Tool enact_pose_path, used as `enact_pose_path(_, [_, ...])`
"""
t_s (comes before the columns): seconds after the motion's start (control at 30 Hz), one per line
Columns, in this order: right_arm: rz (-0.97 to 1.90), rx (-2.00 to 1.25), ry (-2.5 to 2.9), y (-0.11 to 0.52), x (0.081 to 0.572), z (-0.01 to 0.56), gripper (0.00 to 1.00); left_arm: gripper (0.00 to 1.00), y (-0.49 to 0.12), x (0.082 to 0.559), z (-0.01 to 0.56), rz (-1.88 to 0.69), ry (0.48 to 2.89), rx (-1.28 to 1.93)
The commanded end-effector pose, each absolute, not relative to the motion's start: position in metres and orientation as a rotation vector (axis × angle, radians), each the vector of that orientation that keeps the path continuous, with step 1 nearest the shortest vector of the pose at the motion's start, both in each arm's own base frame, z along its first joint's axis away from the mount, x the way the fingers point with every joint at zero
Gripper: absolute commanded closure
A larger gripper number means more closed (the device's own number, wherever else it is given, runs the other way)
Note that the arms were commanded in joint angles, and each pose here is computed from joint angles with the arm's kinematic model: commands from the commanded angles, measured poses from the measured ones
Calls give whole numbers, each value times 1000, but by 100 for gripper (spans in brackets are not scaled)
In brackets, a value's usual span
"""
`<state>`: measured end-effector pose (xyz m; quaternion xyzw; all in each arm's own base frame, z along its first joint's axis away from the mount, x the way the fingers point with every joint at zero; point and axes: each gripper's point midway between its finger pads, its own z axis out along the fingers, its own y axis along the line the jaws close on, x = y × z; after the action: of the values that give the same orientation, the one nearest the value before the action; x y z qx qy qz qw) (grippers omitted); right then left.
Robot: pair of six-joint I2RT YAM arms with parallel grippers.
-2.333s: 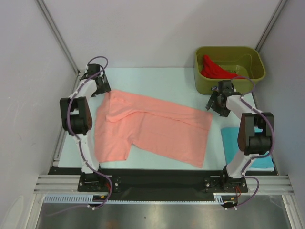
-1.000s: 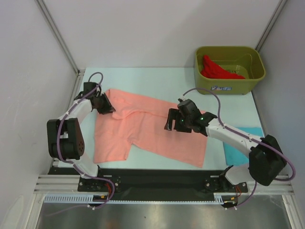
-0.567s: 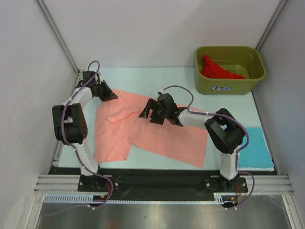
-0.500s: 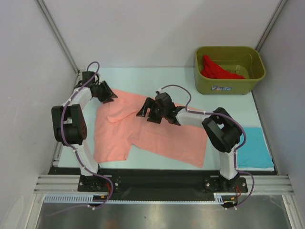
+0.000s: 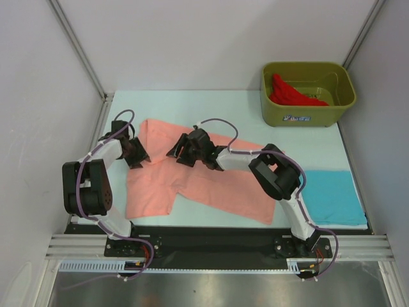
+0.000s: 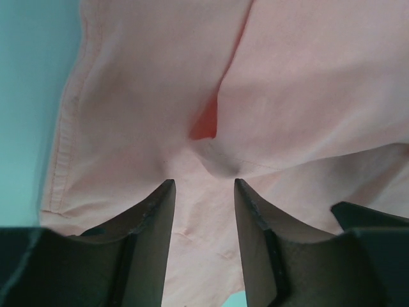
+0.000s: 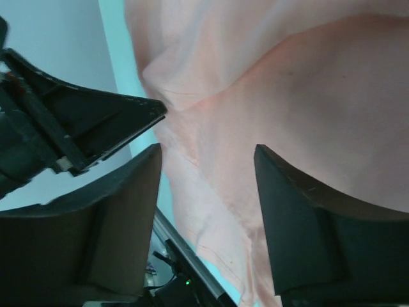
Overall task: Fold and stack the t-shirts
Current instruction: Fold the tshirt
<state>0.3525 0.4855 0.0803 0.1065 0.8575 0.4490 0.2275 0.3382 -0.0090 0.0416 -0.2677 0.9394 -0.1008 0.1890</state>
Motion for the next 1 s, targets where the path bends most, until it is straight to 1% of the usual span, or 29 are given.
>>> enact_pose_path(0.0, [1279,449,2308,507,361,74,39,54,-9,355,49,-319,2573,-687])
enact_pose_path(0.03, [1298,471,2297,512,362,75,41,55,-10,357,50,-333,2566,-675])
enact_pose_path(0.07, [1297,474,2291,514,363,74,46,58,-11,359,52,-342,2557,-665])
enact_pose_path(0.1, [1302,469,2288,516,364,72,47,62,-11,360,53,-345,2552,-654])
enact_pose_path(0.13, [1310,460,2286,522,364,70,48,66,-12,363,56,-350,2537,-640])
enact_pose_path(0.2, [1309,439,2294,526,362,69,49,71,-12,366,58,-351,2528,-626])
enact_pose_path(0.23, [1301,429,2302,527,360,67,50,77,-11,367,56,-351,2531,-624])
enact_pose_path(0.27, [1295,413,2297,528,359,70,50,77,-11,368,54,-352,2536,-623])
enact_pose_path(0.3, [1291,405,2300,528,357,70,49,74,-12,369,54,-357,2541,-621])
enact_pose_path(0.33, [1278,397,2306,526,357,69,49,61,-14,366,50,-362,2556,-623])
enact_pose_path(0.4, [1262,390,2316,523,354,67,49,44,-12,359,45,-347,2568,-656])
enact_pose_path(0.43, [1265,388,2314,523,352,67,49,37,-12,358,45,-346,2557,-675])
enact_pose_path(0.5, [1263,396,2315,519,351,67,49,36,-8,352,42,-314,2549,-705])
enact_pose_path(0.53, [1262,394,2318,518,350,66,49,37,-8,354,41,-312,2543,-703])
enact_pose_path(0.57, [1267,390,2315,519,348,69,49,39,-7,354,37,-309,2551,-707])
enact_pose_path(0.67, [1259,386,2315,517,349,70,49,55,-11,359,34,-339,2562,-700])
enact_pose_path(0.7, [1261,385,2312,518,348,73,49,66,-12,363,34,-352,2560,-698])
enact_pose_path(0.8, [1261,389,2311,517,349,72,49,81,-15,369,44,-379,2539,-689])
enact_pose_path(0.83, [1269,391,2302,518,351,74,49,87,-16,370,49,-389,2527,-684])
enact_pose_path(0.9, [1286,392,2288,521,351,76,49,94,-18,375,61,-419,2494,-680])
enact_pose_path(0.93, [1294,397,2278,521,354,74,49,100,-19,377,67,-428,2479,-675])
enact_pose_path(0.97, [1313,418,2267,523,356,77,47,100,-21,380,72,-444,2468,-670])
